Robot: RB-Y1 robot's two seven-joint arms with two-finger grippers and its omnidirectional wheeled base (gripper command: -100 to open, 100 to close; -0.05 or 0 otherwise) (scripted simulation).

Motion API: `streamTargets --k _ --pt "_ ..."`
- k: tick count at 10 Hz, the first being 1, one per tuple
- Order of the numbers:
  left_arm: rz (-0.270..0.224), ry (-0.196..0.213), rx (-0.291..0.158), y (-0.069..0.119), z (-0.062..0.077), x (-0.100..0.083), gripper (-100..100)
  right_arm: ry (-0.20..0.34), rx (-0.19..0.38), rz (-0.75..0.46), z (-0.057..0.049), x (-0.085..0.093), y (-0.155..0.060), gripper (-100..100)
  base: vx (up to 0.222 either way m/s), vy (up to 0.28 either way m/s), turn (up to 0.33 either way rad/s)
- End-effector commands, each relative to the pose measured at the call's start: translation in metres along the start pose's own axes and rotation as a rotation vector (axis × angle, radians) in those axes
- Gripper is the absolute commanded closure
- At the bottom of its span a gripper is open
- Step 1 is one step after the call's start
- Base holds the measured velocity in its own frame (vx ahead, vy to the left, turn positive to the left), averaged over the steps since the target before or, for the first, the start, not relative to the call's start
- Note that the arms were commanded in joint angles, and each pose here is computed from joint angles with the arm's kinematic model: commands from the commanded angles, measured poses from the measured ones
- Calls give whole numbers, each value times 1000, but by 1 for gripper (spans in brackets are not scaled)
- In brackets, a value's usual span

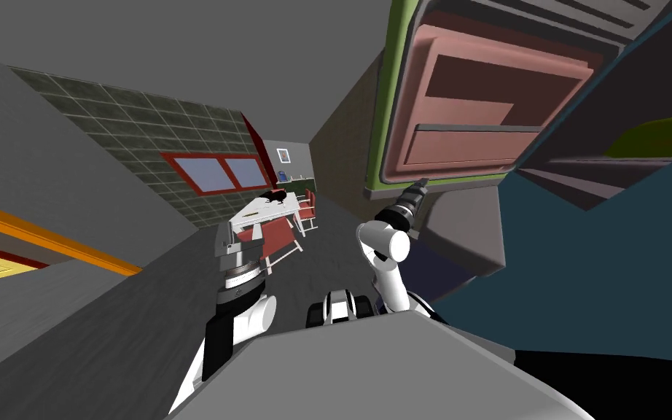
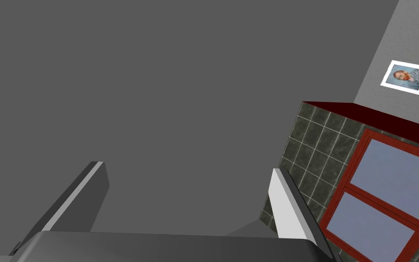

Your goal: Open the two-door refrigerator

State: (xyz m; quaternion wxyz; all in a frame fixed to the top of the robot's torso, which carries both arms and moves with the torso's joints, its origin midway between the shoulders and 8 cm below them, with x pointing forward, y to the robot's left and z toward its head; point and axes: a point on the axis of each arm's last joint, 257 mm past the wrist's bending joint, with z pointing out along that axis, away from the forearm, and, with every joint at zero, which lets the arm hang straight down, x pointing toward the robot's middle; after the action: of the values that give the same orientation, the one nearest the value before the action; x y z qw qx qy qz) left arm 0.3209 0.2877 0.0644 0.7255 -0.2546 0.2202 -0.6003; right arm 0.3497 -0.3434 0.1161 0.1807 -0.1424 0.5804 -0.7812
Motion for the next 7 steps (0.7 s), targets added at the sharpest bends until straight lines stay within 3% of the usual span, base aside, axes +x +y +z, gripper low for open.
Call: streamTargets --k 1,2,7 --pt "0 0 0 0 0 0 0 2 2 -5 -1 0 3 100 -13 43 1" --pt "0 0 0 0 0 0 0 28 3 -9 2 5 4 100 105 35 -32" --pt "0 0 0 0 0 0 0 129 3 -35 14 25 3 100 305 47 -40"
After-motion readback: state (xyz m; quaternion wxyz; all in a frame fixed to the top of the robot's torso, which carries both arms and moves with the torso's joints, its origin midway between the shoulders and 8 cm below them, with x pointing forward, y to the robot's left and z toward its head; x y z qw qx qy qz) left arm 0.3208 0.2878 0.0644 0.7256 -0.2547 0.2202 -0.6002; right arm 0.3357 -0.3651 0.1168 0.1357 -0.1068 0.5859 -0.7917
